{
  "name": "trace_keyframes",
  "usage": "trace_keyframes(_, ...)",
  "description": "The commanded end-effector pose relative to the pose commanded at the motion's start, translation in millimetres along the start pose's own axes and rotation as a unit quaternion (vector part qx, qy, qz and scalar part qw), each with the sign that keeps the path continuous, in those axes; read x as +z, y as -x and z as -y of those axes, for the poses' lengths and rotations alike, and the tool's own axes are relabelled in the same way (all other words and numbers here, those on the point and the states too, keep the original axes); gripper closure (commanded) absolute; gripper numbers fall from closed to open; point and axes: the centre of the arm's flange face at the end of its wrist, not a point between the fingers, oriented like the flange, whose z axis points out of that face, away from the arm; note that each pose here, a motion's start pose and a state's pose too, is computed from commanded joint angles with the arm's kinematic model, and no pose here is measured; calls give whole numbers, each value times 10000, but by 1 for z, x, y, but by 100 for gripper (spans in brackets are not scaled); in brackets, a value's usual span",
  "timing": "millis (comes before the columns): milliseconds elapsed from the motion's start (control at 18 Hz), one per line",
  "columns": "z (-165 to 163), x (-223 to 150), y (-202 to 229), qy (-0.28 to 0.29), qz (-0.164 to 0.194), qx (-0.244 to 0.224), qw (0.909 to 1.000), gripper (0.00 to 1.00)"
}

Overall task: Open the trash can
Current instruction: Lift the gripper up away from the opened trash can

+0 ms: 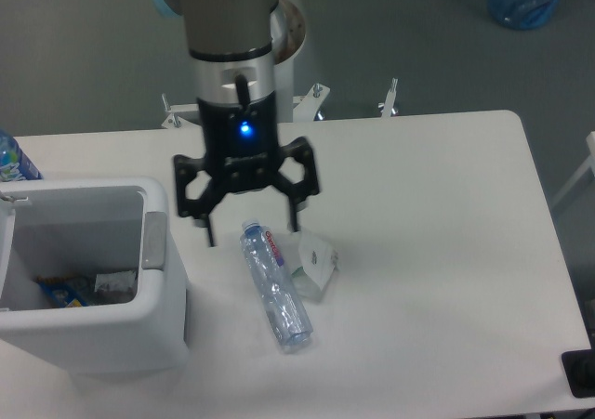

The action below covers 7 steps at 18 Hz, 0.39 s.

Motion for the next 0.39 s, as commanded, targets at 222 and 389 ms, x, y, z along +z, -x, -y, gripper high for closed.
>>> trace_keyframes(222, -10, 10, 25, 398, 641, 1010, 9920, 0)
trace_keyframes(389, -16, 15, 39, 676, 611, 1426, 9856, 0)
